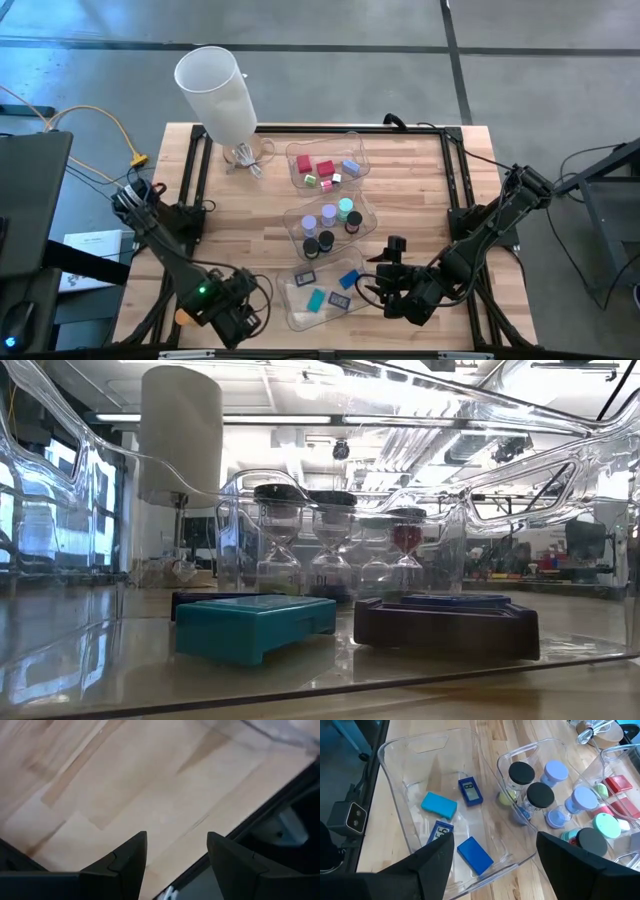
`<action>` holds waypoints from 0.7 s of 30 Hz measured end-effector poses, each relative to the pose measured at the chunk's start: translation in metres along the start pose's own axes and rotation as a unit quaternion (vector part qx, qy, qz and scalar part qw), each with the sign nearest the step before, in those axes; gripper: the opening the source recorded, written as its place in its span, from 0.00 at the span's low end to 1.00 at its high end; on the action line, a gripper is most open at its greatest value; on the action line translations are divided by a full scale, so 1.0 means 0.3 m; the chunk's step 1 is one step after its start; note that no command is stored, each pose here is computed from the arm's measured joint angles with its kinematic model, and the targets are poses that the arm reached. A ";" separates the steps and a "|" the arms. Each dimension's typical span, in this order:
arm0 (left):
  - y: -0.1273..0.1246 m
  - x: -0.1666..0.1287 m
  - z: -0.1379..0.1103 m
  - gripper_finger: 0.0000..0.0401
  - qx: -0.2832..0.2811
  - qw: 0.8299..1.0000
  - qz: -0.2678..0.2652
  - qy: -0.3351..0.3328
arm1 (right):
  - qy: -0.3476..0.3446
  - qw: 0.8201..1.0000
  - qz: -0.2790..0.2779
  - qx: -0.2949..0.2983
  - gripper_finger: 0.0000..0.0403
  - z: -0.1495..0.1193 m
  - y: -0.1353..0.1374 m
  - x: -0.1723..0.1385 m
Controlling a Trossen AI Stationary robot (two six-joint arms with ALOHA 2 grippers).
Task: Pick & Place Office items
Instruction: Put the yellow hourglass into the middle transparent bin
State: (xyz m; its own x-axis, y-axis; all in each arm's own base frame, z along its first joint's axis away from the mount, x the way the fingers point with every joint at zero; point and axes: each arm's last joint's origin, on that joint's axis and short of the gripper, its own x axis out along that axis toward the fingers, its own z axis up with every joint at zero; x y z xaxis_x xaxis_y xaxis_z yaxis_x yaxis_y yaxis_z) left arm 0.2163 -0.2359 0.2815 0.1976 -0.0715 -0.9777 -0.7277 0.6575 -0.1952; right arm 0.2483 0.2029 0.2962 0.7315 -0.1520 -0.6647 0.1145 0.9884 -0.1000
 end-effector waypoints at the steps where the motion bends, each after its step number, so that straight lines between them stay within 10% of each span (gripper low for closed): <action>1: 0.000 0.000 -0.004 0.50 0.017 1.000 -0.001 0.000 | 0.000 1.000 0.000 0.000 0.68 0.000 0.000 0.000; 21: -0.018 -0.001 -0.009 0.50 0.055 0.998 -0.029 -0.001 | 0.009 1.000 0.012 0.013 0.68 -0.002 0.002 0.000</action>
State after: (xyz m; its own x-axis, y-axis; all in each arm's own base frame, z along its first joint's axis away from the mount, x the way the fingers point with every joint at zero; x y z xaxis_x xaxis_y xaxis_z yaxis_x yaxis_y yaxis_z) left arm 0.2183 -0.2414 0.2827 0.2392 -0.1098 -0.9647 -0.6391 0.7302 -0.2416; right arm 0.2481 0.2036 0.2957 0.7226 -0.1277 -0.6794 0.1139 0.9914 -0.0651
